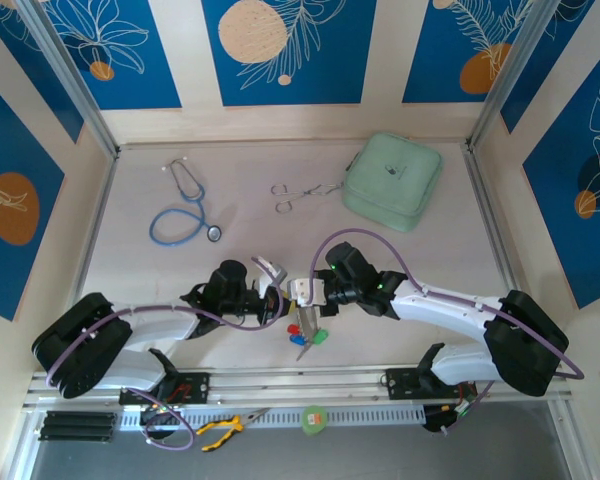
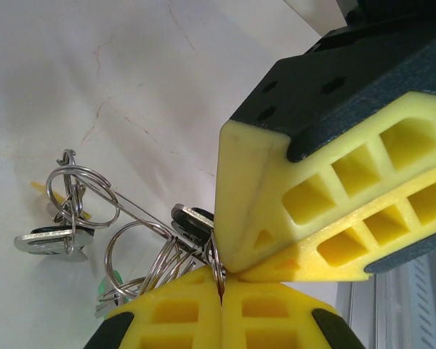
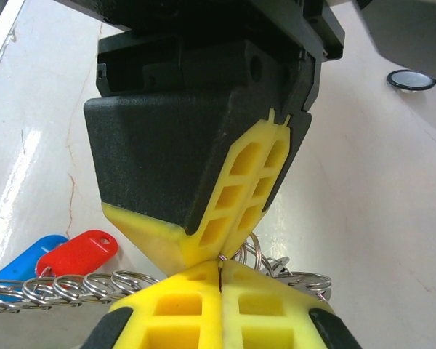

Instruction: Put the keys on the keyring

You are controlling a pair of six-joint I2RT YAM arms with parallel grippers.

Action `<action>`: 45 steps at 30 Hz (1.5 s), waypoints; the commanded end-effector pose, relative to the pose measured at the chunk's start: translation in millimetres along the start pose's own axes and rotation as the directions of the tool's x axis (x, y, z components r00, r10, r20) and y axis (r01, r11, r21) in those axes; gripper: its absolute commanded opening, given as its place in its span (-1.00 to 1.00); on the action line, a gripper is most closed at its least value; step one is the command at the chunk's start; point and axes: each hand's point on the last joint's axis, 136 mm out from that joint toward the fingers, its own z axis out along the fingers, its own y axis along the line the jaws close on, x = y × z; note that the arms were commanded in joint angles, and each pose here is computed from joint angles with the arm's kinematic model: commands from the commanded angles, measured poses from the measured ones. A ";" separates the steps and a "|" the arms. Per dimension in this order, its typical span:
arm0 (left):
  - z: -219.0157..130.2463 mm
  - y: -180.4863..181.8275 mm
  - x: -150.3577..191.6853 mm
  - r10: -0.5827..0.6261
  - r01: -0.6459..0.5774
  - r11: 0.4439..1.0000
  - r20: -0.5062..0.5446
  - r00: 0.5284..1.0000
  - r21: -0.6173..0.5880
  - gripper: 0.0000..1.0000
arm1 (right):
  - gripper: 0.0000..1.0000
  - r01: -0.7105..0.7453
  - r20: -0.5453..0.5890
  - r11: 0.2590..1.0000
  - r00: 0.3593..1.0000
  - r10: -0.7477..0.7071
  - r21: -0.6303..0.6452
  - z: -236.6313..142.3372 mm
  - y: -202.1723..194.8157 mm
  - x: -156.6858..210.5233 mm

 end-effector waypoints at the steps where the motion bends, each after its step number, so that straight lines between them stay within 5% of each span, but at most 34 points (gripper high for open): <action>1: -4.8 -25.4 -32.0 0.092 -0.102 0.991 0.115 0.989 0.085 -1.00 | -1.00 -0.047 -0.038 0.998 0.998 0.045 -0.046 -0.5 10.8 10.6; 13: -7.2 -20.2 -32.2 0.076 -0.084 0.995 0.132 0.988 0.056 -1.00 | -1.00 -0.133 -0.111 0.991 0.985 0.131 -0.012 -9.6 7.6 26.7; 31: -9.4 -20.6 -56.5 0.010 -0.038 0.996 0.298 0.955 0.086 -1.00 | -1.00 -0.363 0.035 0.932 0.932 0.362 0.018 -1.8 -11.0 0.2; 45: -22.1 -15.8 -66.9 0.032 -0.045 0.999 0.373 0.927 0.026 -1.00 | -1.00 -0.402 0.018 0.913 0.916 0.402 0.062 -7.9 -12.5 8.8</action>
